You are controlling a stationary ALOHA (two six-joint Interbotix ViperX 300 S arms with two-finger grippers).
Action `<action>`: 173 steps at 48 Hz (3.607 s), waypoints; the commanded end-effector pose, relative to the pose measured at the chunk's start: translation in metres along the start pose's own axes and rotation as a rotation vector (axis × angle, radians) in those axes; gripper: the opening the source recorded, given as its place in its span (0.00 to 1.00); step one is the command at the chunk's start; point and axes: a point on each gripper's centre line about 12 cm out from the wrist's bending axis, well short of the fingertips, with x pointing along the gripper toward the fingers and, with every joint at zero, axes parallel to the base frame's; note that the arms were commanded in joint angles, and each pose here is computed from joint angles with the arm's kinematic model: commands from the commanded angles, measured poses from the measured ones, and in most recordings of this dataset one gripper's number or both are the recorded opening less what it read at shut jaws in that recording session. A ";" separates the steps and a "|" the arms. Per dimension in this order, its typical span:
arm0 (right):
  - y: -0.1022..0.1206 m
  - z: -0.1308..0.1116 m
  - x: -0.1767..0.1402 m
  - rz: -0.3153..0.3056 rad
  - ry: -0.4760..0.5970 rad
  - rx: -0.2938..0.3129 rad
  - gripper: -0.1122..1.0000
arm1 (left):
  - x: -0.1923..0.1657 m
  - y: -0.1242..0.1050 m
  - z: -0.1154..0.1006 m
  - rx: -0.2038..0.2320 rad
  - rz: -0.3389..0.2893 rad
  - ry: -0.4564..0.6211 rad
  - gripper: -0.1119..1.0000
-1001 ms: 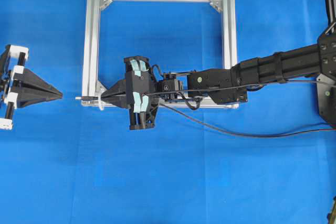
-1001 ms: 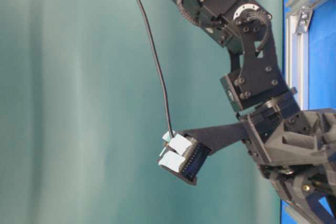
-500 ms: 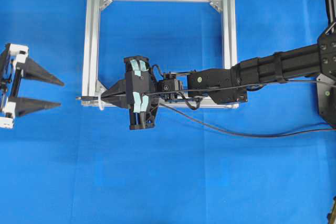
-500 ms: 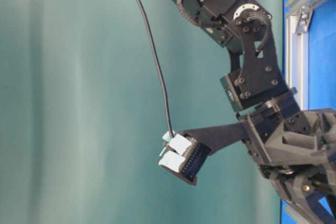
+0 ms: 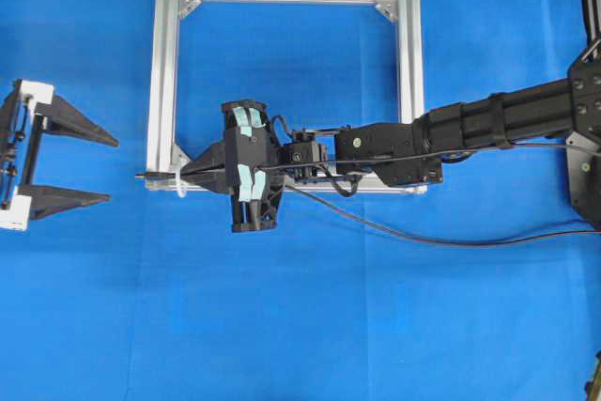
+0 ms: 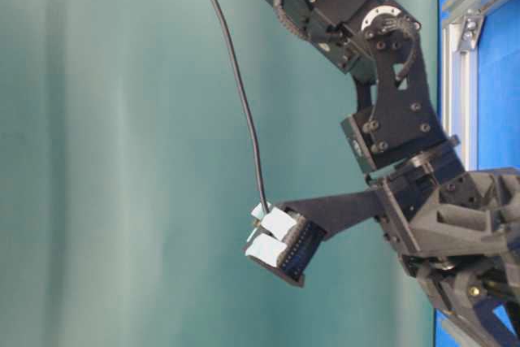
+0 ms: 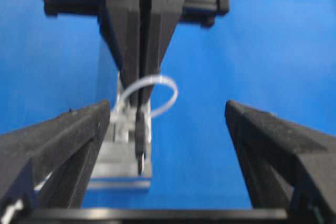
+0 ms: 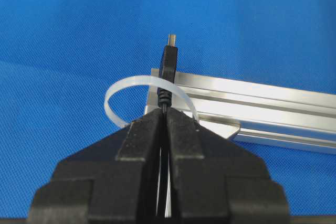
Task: Insert the wire through the string loop located on the left side.
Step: 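Move the open left gripper right toward the plug emerging from the loop, then close the left gripper on the USB plug past the loop, then pull the cable leftward through the loop with the left gripper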
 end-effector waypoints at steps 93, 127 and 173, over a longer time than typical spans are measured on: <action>0.000 0.015 -0.002 -0.003 -0.022 0.006 0.10 | 0.068 0.018 -0.036 0.006 0.088 0.206 0.16; 0.000 0.012 -0.002 -0.002 0.004 -0.004 0.10 | 0.070 0.018 -0.036 0.003 0.090 0.220 0.16; 0.001 0.009 -0.006 -0.006 0.032 0.012 0.97 | 0.043 0.014 -0.029 -0.010 0.078 0.211 0.16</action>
